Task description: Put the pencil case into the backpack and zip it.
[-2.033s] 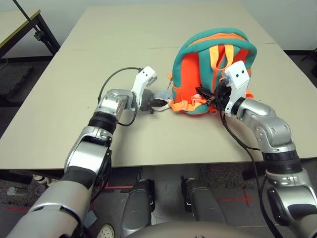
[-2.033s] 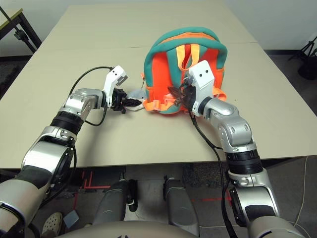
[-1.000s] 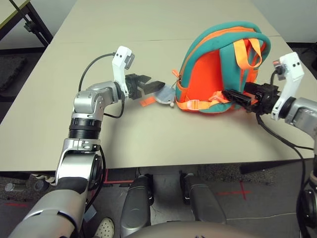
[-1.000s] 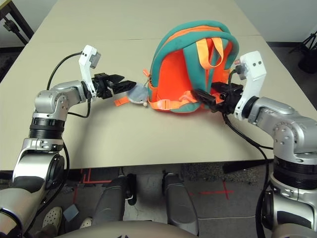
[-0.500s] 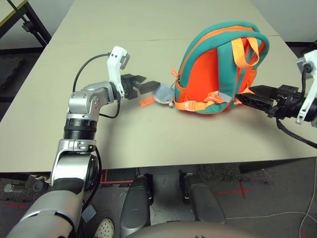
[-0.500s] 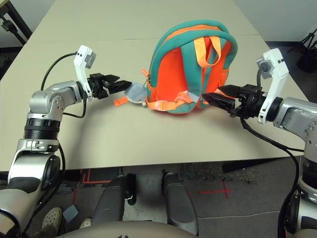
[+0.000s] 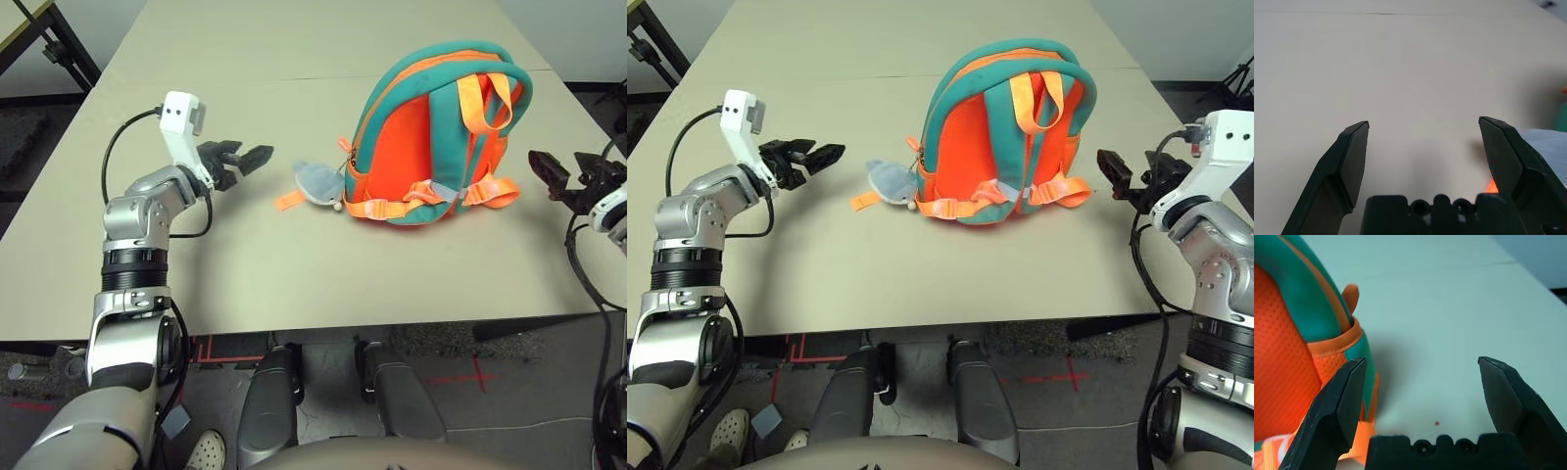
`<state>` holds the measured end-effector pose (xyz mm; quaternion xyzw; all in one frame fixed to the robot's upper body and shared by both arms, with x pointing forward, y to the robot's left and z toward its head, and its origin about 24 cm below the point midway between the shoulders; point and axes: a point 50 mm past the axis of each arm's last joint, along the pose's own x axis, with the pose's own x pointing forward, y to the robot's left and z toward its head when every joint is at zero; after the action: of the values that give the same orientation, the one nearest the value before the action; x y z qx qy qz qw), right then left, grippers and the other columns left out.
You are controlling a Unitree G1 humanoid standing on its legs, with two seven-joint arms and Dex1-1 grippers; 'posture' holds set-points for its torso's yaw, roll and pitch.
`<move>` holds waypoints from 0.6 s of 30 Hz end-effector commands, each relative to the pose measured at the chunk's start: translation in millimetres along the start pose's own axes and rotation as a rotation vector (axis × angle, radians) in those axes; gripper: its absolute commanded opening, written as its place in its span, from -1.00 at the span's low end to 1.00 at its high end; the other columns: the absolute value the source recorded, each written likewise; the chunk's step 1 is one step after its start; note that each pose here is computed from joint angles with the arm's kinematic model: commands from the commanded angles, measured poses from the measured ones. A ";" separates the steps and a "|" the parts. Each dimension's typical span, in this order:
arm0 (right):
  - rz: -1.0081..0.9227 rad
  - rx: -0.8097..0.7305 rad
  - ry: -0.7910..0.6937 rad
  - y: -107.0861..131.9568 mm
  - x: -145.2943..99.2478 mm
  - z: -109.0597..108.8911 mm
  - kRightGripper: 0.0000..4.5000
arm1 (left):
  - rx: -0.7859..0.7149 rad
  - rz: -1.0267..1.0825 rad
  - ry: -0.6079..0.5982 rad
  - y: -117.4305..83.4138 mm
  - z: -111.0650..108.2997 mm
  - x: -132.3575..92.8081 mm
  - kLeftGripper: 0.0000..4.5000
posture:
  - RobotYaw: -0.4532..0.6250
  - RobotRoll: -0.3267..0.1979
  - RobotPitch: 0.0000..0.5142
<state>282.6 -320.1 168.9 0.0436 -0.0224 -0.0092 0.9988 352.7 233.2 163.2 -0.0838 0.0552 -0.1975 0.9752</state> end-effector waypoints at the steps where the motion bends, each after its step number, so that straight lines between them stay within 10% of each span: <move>1: -0.070 0.004 -0.044 -12.6 -5.4 -8.4 1.00 | -0.004 0.102 -0.022 13.7 -7.5 -8.9 1.00 | -0.37 0.25 -0.27; 18: -0.103 -0.013 -0.136 -19.4 -6.8 -29.9 1.00 | 0.074 0.528 -0.168 63.2 -31.2 -56.2 1.00 | -0.27 0.25 -0.20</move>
<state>277.8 -335.1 143.4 0.0379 -0.0920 -0.0593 0.9933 325.4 299.6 131.5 -0.0481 -0.0134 0.0426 0.9978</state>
